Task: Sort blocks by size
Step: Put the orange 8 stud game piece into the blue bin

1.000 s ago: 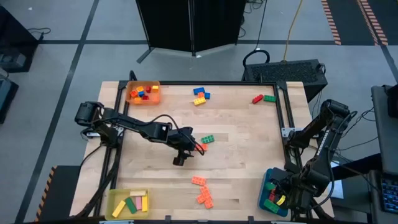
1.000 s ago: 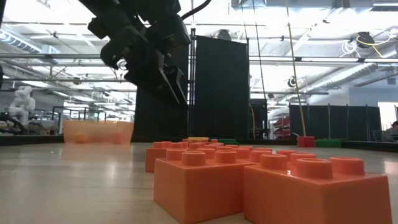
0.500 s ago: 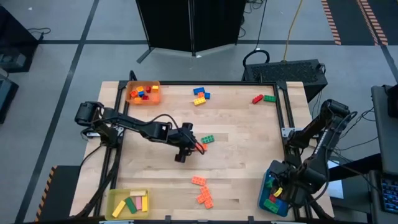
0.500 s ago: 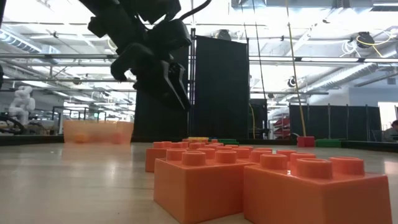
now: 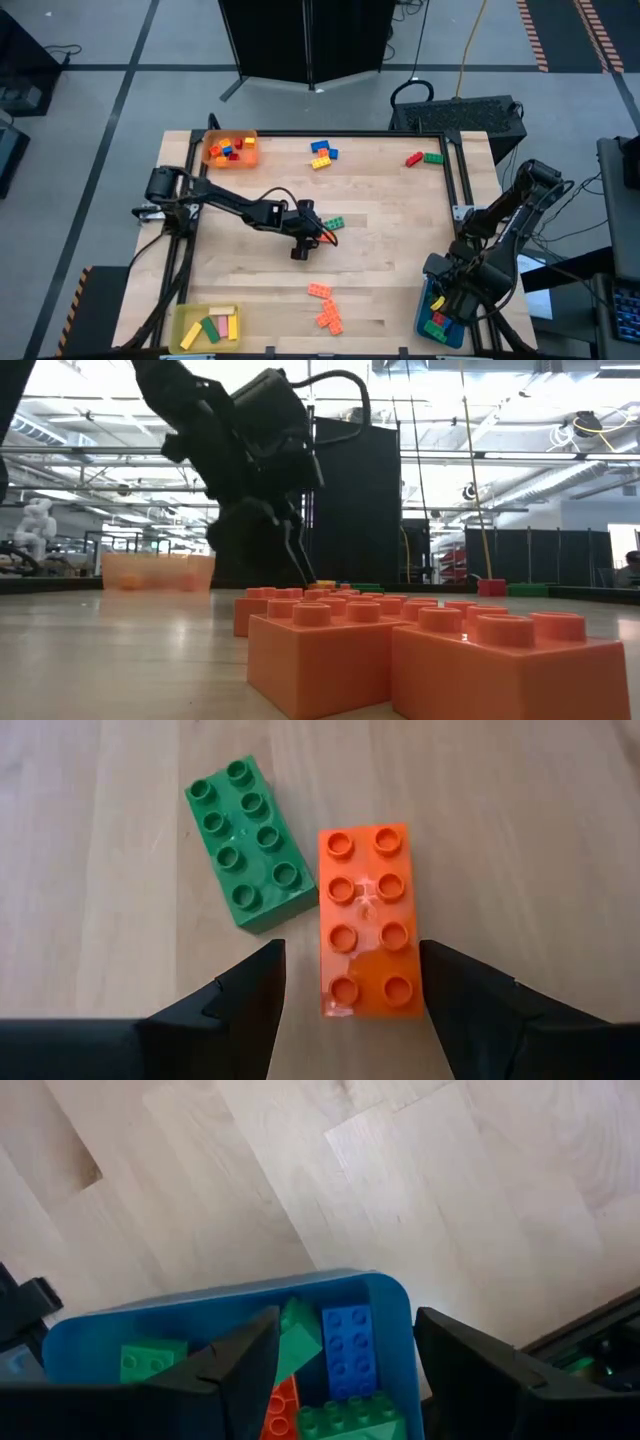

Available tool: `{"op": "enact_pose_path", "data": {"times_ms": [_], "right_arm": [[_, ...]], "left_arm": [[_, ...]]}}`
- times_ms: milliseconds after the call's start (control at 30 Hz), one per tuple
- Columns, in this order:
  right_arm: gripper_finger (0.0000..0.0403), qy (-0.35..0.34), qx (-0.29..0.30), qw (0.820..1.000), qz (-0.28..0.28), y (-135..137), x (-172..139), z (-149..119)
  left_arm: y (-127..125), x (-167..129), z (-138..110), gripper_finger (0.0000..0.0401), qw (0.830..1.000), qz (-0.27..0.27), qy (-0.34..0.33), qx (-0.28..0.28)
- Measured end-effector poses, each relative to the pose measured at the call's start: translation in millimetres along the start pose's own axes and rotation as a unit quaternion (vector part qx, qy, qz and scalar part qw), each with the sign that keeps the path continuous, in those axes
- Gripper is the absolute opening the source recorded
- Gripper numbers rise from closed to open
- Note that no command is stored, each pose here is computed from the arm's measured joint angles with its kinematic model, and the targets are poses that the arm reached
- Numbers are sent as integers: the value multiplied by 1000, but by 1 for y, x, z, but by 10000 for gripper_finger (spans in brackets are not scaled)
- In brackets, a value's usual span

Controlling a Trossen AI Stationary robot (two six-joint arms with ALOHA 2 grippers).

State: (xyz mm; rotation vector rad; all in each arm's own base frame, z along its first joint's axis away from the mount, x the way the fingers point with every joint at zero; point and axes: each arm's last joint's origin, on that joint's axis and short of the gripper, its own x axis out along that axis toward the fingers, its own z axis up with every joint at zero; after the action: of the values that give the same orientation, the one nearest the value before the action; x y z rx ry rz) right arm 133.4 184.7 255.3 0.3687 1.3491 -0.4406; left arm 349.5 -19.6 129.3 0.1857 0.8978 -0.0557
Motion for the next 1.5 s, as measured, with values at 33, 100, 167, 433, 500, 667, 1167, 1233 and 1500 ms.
{"op": "enact_pose_path", "data": {"times_ms": [33, 100, 167, 433, 500, 667, 1167, 1233, 1500], "right_arm": [[226, 0, -1, 1000, 0, 0, 0, 0], [226, 0, -7, 1000, 0, 0, 0, 2], [226, 0, -9, 1000, -1, 0, 1, 3], [226, -30, 9, 999, -1, 0, 2, 10], [226, -40, 12, 999, 2, 1, 2, 12], [226, -84, 32, 996, 2, 1, 2, 20], [226, -342, 189, 920, 36, 2, 19, 59], [226, -346, 194, 917, 50, 4, 30, 64], [226, -432, 201, 872, 115, 11, 60, 86]], "left_arm": [[0, 3, -1, 228, 1000, 0, 0, 0], [0, 7, -4, 228, 1000, -14, 6, 2], [1, 11, -5, 228, 1000, -26, 7, 9], [0, 12, -6, 189, 1000, -28, 8, 9], [0, 10, -5, 162, 1000, -28, 4, 8], [-3, 0, 4, 130, 1000, 11, -20, 4], [-50, -22, 28, 130, 977, 164, -94, 101], [-57, -24, 31, 130, 972, 178, -109, 111], [-71, -29, 36, 130, 967, 181, -135, 119]]}}
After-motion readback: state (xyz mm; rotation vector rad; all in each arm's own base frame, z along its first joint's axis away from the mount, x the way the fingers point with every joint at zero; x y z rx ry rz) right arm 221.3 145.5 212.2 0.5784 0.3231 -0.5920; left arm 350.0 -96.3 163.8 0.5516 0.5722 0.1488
